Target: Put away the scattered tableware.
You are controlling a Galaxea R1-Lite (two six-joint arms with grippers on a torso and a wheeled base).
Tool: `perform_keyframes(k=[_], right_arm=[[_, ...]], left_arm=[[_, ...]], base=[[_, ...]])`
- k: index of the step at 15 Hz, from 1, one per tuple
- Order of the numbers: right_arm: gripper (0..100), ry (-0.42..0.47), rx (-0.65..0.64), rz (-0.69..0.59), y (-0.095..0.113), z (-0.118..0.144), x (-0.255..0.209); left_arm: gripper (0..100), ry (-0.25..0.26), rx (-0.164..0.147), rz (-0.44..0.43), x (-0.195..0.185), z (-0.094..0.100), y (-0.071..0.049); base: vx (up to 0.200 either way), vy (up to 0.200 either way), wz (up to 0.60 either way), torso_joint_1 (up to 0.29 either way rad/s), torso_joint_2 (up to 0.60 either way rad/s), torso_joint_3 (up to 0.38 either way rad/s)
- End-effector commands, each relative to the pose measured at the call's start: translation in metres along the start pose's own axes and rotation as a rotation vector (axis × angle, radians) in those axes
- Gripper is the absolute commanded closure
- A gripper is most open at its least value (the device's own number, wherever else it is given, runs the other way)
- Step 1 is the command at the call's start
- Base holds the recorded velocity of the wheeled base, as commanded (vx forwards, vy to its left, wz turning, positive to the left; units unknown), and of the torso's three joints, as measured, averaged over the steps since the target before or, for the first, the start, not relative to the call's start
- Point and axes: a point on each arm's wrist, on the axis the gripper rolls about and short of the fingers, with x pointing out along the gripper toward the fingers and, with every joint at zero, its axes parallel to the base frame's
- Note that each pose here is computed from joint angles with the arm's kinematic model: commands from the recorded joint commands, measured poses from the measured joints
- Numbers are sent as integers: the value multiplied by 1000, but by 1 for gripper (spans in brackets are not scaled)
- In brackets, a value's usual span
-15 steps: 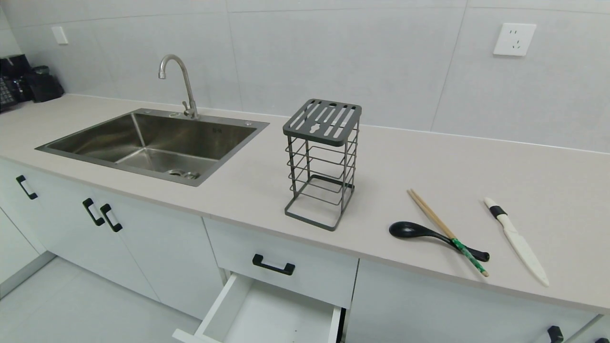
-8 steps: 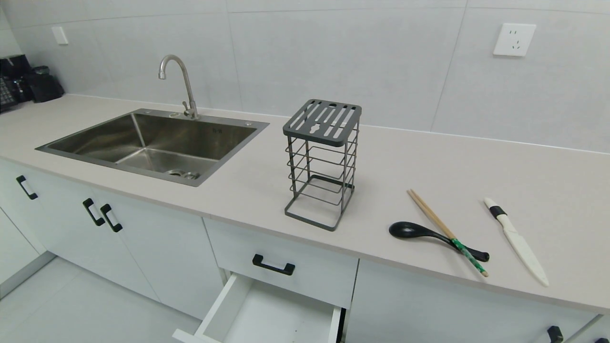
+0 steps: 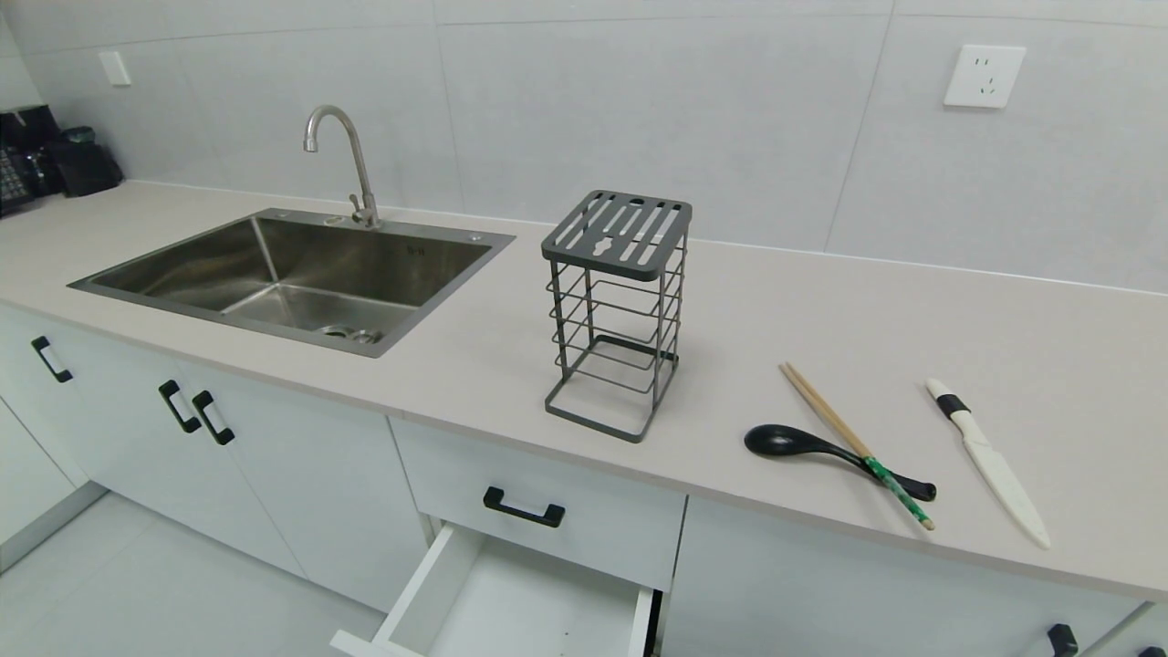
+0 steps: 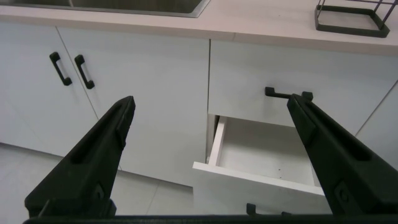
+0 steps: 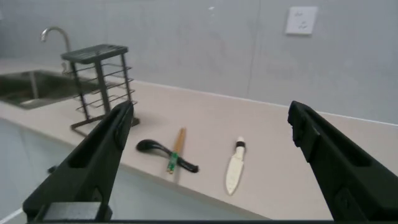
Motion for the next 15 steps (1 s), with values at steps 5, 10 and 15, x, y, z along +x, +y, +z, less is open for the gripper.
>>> perform_keyframes(k=[5, 10, 15], right_arm=[[0, 388, 78, 158, -13, 8, 93], [0, 683, 4, 304, -11, -30, 163], [0, 799, -50, 322, 0, -48, 182]], left_arm=[[0, 1, 0, 0, 0, 0, 0], [0, 1, 0, 0, 0, 0, 0], [0, 1, 0, 0, 0, 0, 0]], base=[[0, 0, 0, 0, 0, 0], [0, 0, 0, 0, 0, 0], [0, 0, 0, 0, 0, 0]])
